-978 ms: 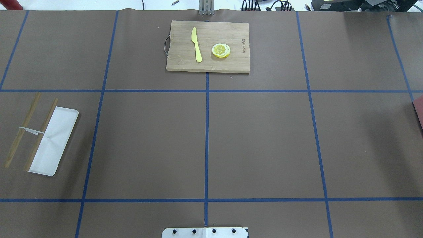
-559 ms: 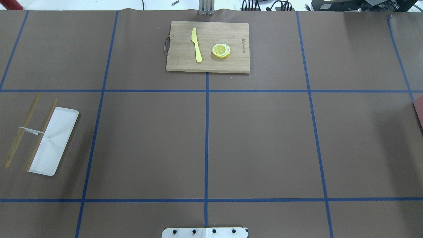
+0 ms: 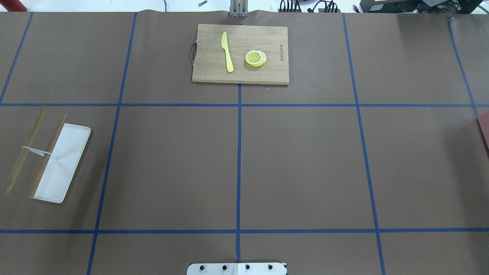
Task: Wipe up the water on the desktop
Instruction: 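Move the towel with the right gripper over the pink bin and release it inside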
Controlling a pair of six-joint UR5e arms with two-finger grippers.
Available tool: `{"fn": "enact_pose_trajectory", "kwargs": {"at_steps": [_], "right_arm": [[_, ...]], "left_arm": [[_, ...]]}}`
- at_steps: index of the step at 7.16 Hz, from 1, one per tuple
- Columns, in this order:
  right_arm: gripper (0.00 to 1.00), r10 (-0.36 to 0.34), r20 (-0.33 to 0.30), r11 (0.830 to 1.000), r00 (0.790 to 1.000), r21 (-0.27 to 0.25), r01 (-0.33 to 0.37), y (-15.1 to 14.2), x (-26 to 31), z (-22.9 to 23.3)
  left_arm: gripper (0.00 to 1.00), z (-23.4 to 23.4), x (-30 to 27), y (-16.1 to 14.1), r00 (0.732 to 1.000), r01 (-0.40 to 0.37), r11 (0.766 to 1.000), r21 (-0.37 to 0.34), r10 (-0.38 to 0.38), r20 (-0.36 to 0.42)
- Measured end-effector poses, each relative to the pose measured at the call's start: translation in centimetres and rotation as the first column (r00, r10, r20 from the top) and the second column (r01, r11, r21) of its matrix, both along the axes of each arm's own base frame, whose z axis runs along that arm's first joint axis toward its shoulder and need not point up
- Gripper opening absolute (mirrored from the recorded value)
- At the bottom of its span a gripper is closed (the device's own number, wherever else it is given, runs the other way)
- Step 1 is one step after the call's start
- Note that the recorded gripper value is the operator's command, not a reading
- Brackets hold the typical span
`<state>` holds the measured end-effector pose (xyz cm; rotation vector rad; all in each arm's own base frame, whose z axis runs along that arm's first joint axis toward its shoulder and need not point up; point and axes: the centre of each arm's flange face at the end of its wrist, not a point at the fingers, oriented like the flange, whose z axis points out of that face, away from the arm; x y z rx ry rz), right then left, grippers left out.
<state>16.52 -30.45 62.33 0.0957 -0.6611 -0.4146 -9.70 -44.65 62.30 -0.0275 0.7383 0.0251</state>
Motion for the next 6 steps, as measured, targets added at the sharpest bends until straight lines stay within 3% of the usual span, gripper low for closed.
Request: {"fn": "enact_pose_trajectory", "kwargs": {"at_steps": [1,2,3,6], "right_arm": [[0.00,0.001,-0.002,1.000,1.000,0.005,-0.001,-0.2,0.1,0.7],[0.22,0.006,-0.004,1.000,1.000,0.008,-0.006,-0.5,0.1,1.4],[0.99,0.016,-0.006,1.000,1.000,0.006,-0.016,-0.6,0.1,1.8],[1.00,0.036,0.001,0.999,0.999,0.008,-0.036,-1.0,0.1,1.7]], "left_arm": [[0.99,0.0,0.0,0.0,1.000,-0.001,1.000,0.003,0.001,0.001],[0.99,0.0,0.0,-0.1,1.000,0.000,1.000,0.006,0.000,0.001],[0.99,0.0,0.0,-0.1,1.000,0.000,1.000,0.007,0.000,0.001],[0.99,0.0,0.0,-0.1,1.000,0.001,1.000,0.008,-0.001,0.001]]}}
